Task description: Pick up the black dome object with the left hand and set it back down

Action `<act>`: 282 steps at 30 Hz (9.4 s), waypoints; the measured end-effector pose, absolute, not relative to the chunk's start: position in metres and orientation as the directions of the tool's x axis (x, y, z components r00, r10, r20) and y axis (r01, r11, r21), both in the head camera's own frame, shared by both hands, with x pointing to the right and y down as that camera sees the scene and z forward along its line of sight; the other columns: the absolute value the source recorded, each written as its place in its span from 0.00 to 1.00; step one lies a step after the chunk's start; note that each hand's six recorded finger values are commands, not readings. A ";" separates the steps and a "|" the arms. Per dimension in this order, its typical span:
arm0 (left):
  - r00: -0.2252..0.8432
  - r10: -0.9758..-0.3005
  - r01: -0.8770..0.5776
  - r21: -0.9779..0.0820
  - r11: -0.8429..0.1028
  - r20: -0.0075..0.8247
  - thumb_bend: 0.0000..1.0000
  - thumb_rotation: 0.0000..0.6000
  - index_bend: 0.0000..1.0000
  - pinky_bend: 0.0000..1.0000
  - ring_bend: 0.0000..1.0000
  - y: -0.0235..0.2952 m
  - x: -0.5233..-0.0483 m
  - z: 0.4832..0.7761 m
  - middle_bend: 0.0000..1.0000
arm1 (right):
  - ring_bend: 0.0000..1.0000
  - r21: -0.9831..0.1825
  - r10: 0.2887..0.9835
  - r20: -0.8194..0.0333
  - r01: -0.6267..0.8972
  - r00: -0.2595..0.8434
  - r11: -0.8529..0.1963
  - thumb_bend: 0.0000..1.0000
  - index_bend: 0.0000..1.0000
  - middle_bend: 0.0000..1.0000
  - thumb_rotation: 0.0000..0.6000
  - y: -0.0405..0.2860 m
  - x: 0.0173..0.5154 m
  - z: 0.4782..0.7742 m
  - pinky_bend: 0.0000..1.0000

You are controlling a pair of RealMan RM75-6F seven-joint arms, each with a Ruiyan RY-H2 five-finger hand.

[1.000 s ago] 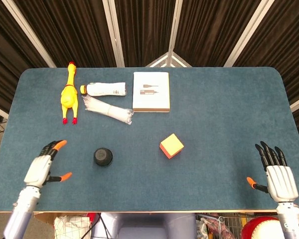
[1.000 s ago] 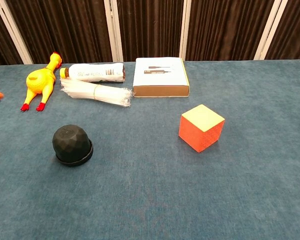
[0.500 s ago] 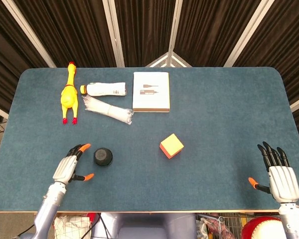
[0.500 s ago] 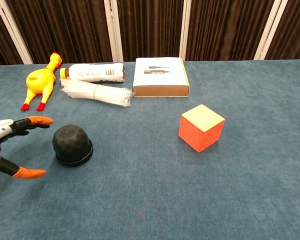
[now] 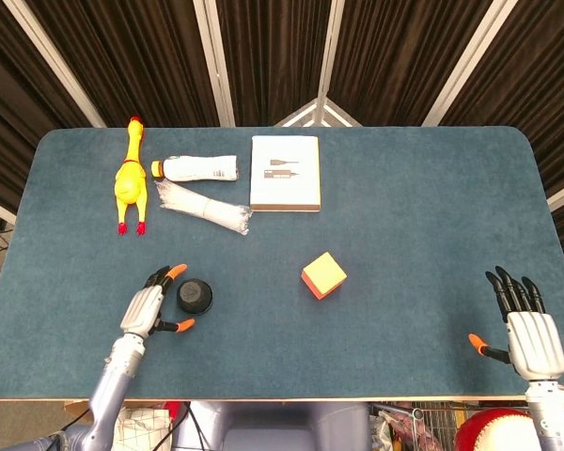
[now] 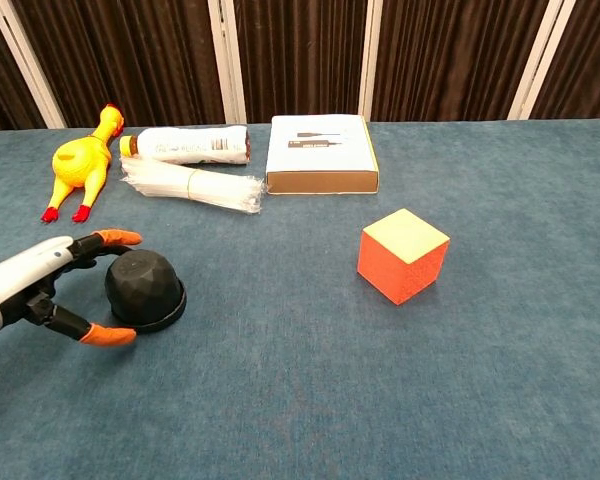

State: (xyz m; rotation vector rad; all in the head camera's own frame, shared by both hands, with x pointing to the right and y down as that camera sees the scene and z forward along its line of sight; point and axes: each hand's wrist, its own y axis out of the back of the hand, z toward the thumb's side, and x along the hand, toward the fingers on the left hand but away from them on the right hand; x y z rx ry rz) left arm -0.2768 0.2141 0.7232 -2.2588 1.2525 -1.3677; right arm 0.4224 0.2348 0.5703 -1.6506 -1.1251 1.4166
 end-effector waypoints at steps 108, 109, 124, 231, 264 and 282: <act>0.167 -0.947 -0.829 -0.480 -0.286 0.274 0.59 1.00 0.35 0.00 0.00 0.133 -0.303 0.534 0.42 | 0.12 -0.871 0.899 -0.433 0.226 0.062 -0.436 0.19 0.02 0.03 1.00 0.240 0.415 0.573 0.00; 0.179 -0.942 -0.842 -0.451 -0.296 0.282 0.59 1.00 0.34 0.00 0.00 0.137 -0.297 0.531 0.42 | 0.12 -0.872 0.899 -0.433 0.226 0.061 -0.435 0.19 0.02 0.03 1.00 0.240 0.415 0.572 0.00; 0.108 -0.899 -0.650 -0.654 -0.387 0.425 0.59 1.00 0.34 0.00 0.00 0.144 -0.365 0.625 0.42 | 0.12 -0.872 0.899 -0.435 0.224 0.053 -0.436 0.19 0.02 0.03 1.00 0.239 0.417 0.573 0.00; 0.162 -0.845 -0.556 -0.660 -0.505 0.509 0.64 1.00 0.25 0.00 0.00 0.139 -0.275 0.649 0.47 | 0.12 -0.828 0.865 -0.496 0.259 0.075 -0.497 0.19 0.02 0.03 1.00 0.243 0.413 0.584 0.00; 0.236 -0.699 -0.386 -0.596 -0.705 0.675 0.21 1.00 0.03 0.00 0.00 0.150 -0.238 0.694 0.00 | 0.12 -0.821 0.861 -0.504 0.270 0.071 -0.503 0.19 0.02 0.03 1.00 0.244 0.416 0.585 0.00; -0.195 -0.837 -0.212 -0.855 -0.473 0.511 0.27 1.00 0.20 0.00 0.00 0.207 -0.435 0.577 0.06 | 0.12 -0.866 0.894 -0.444 0.229 0.058 -0.445 0.19 0.02 0.03 1.00 0.237 0.418 0.578 0.00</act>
